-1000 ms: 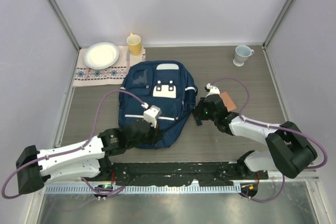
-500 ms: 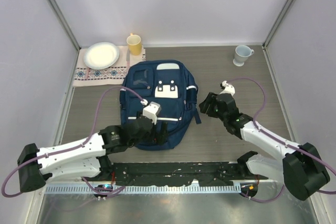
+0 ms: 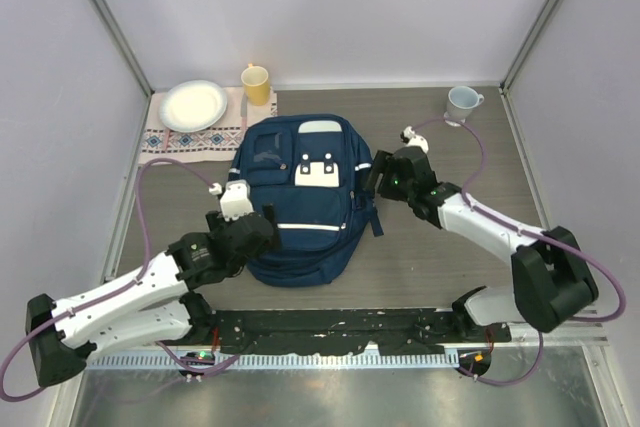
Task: Pack the student bag
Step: Zip the student bag at the center of the board, then adjust the student bag at the center of the board.
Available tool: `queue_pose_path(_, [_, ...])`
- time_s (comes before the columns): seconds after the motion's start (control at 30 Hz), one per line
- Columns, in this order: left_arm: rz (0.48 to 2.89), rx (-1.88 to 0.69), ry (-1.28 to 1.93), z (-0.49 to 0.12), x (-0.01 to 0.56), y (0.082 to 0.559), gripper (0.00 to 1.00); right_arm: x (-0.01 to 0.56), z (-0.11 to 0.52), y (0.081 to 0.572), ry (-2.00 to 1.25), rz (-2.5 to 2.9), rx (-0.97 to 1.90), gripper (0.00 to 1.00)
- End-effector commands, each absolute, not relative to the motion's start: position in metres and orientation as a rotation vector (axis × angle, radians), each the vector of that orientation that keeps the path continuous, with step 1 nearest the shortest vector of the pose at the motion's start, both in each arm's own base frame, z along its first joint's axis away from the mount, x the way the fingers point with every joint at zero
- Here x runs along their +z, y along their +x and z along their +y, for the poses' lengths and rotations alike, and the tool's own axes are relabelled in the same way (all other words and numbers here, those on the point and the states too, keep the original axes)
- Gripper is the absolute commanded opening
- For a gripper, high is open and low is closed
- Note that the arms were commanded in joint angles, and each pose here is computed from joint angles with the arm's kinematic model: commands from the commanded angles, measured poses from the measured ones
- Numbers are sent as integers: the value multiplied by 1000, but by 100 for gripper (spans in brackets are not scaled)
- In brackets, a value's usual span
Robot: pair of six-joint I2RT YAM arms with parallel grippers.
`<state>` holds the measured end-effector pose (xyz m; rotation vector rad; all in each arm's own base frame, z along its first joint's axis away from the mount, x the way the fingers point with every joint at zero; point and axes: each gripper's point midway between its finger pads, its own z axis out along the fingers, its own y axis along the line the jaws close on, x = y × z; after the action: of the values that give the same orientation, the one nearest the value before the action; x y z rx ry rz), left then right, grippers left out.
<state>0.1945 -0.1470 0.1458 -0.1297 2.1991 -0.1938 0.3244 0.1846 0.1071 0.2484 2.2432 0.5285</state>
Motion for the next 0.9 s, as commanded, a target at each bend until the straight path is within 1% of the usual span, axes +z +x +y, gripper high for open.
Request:
queue_pose_path(0.0, [2211, -141, -297, -124, 134, 188, 99, 132, 195, 368, 209, 2185, 511, 75])
queue_pose_path(0.1, [2225, -136, -339, -119, 126, 183, 100, 130, 193, 389, 224, 2207, 517, 76])
queue_pose_path(0.13, [2228, -138, -347, -118, 124, 182, 100, 116, 194, 393, 226, 2250, 515, 76])
queue_pose_path(0.23, [2240, -176, -387, -119, 114, 178, 100, 99, 186, 409, 263, 2277, 490, 76])
queue_pose_path(0.3, [2260, -210, -405, -121, 103, 173, 100, 92, 188, 410, 260, 2301, 568, 73])
queue_pose_path(0.33, [2267, -234, -409, -124, 99, 172, 100, 88, 188, 411, 263, 2305, 602, 66])
queue_pose_path(0.37, [2262, -272, -412, -129, 90, 173, 100, 88, 198, 411, 239, 2301, 699, 59])
queue_pose_path(0.4, [2257, -312, -415, -133, 88, 173, 100, 79, 198, 405, 259, 2319, 737, 45])
queue_pose_path(0.43, [2264, -356, -422, -139, 84, 173, 100, 81, 196, 409, 272, 2293, 772, 19])
queue_pose_path(0.5, [2237, -442, -440, -150, 81, 176, 100, 72, 191, 397, 344, 2314, 819, 1])
queue_pose_path(0.57, [2204, -499, -467, -157, 83, 183, 100, 83, 178, 395, 401, 2258, 840, 1])
queue_pose_path(0.6, [2205, -494, -477, -157, 81, 185, 100, 73, 170, 383, 465, 2257, 837, 1])
queue_pose_path(0.67, [2189, -503, -467, -162, 90, 194, 100, 74, 157, 371, 524, 2227, 802, 1])
queue_pose_path(0.7, [2207, -472, -450, -163, 86, 198, 100, 74, 144, 357, 588, 2199, 755, 1])
queue_pose_path(0.73, [2206, -493, -449, -168, 90, 205, 100, 75, 139, 350, 620, 2180, 749, 1])
queue_pose_path(0.77, [2209, -486, -400, -173, 96, 213, 99, 58, 132, 330, 668, 2203, 726, 1])
queue_pose_path(0.8, [2213, -484, -404, -173, 98, 222, 100, 72, 128, 327, 679, 2136, 740, 1])
queue_pose_path(0.83, [2244, -496, -372, -186, 99, 231, 100, 71, 126, 319, 728, 2123, 756, 1])
queue_pose_path(0.87, [2255, -479, -346, -188, 101, 238, 100, 58, 122, 303, 755, 2139, 748, 1])
